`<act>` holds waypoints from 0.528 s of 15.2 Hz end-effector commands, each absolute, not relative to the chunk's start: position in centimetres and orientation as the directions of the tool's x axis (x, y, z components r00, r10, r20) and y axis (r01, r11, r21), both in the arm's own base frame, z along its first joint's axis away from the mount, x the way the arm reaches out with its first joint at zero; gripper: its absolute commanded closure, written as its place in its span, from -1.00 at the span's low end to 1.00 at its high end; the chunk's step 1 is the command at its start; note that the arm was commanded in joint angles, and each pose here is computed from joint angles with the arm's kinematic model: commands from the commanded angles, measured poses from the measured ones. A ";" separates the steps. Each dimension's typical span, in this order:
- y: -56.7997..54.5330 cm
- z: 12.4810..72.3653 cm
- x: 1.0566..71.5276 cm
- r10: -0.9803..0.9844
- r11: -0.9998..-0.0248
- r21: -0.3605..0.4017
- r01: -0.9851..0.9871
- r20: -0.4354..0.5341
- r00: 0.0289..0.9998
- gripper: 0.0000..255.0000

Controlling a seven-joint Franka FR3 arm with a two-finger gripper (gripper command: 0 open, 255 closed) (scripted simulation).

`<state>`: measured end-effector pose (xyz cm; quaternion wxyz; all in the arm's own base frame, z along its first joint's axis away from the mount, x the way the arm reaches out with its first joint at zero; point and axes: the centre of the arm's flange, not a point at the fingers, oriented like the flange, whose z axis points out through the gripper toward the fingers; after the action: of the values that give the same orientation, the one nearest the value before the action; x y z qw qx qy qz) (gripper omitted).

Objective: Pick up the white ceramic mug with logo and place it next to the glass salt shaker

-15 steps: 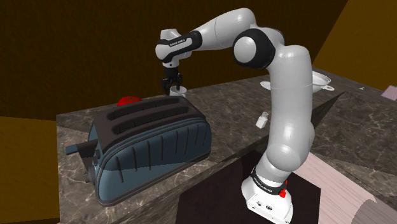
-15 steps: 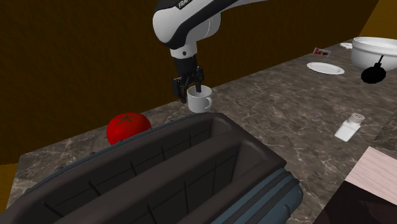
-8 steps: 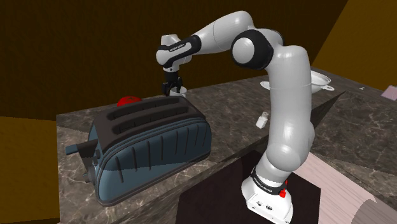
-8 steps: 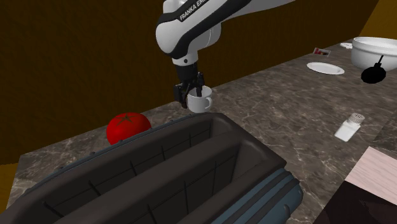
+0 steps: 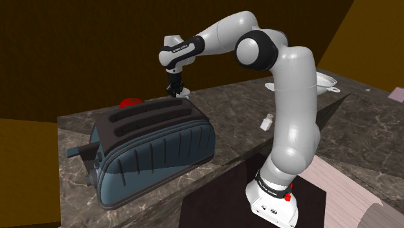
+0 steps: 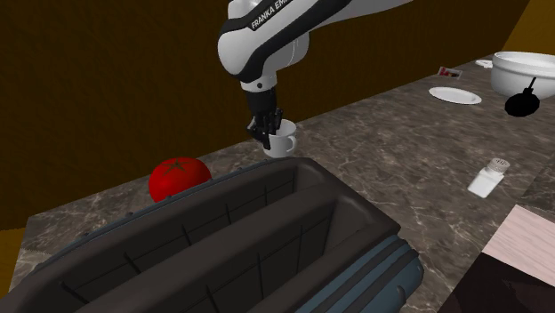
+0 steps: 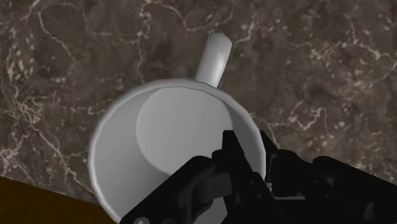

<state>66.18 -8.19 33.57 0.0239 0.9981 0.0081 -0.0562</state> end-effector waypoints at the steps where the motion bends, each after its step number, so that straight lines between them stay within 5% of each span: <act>1: -8.2 33.6 66.2 0.013 -0.999 0.047 0.019 -0.113 0.994 1.00; 8: -8.2 34.1 66.2 0.013 -0.999 0.047 0.019 -0.113 0.994 1.00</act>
<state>66.20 -8.19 33.80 0.0239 0.9981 0.0082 -0.0562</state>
